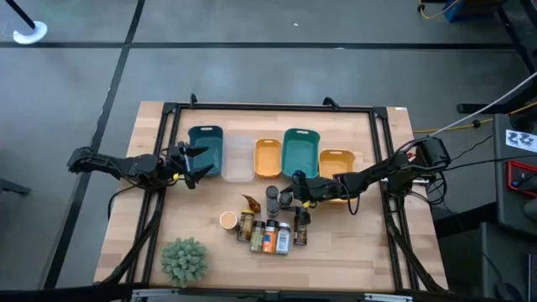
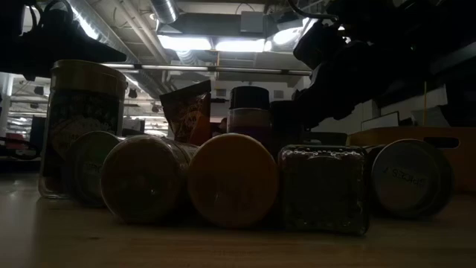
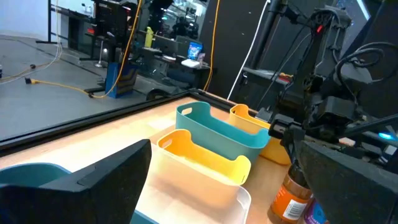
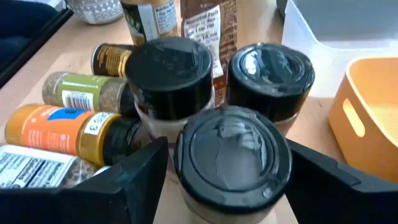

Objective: Sort spices by type
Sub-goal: Put the black seasoning bottle into the green bin, then put the yellow seasoning can into the right yellow bin

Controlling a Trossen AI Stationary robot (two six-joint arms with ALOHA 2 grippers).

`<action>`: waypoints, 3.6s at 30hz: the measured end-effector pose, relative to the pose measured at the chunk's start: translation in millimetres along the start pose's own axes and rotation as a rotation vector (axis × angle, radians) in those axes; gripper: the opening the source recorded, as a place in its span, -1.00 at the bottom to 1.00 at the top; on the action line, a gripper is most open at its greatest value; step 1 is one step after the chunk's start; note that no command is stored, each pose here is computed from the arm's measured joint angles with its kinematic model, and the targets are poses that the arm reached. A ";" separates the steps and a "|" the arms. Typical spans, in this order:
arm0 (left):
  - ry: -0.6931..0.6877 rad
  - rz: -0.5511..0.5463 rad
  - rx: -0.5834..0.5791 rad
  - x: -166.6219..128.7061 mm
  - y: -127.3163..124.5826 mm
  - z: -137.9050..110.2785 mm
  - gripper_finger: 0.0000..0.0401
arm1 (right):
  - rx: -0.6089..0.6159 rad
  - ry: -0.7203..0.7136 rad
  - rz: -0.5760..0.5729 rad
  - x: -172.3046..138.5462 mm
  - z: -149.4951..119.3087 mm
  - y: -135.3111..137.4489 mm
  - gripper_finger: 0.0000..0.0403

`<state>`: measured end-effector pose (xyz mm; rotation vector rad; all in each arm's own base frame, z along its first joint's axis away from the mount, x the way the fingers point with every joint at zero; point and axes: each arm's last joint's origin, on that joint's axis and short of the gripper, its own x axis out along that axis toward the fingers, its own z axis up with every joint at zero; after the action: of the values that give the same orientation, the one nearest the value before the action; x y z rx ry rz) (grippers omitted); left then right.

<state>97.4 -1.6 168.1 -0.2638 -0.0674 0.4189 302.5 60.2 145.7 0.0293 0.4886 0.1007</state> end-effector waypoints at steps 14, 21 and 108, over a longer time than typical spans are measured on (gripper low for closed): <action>0.001 0.000 0.001 0.0 -0.1 -0.1 0.94 | 0.058 -0.009 0.014 -6.9 6.0 0.2 0.03; 0.001 0.000 0.001 0.0 0.0 -0.2 0.94 | 0.082 -0.029 0.026 -36.1 26.6 0.2 0.07; 0.013 0.004 0.013 0.8 -0.2 -1.3 0.94 | 0.131 0.476 0.008 -52.1 86.9 -100.2 0.46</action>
<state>98.4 -1.8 166.9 -0.2533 -0.0516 0.4211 306.6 -45.2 241.6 0.1373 0.9700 0.0829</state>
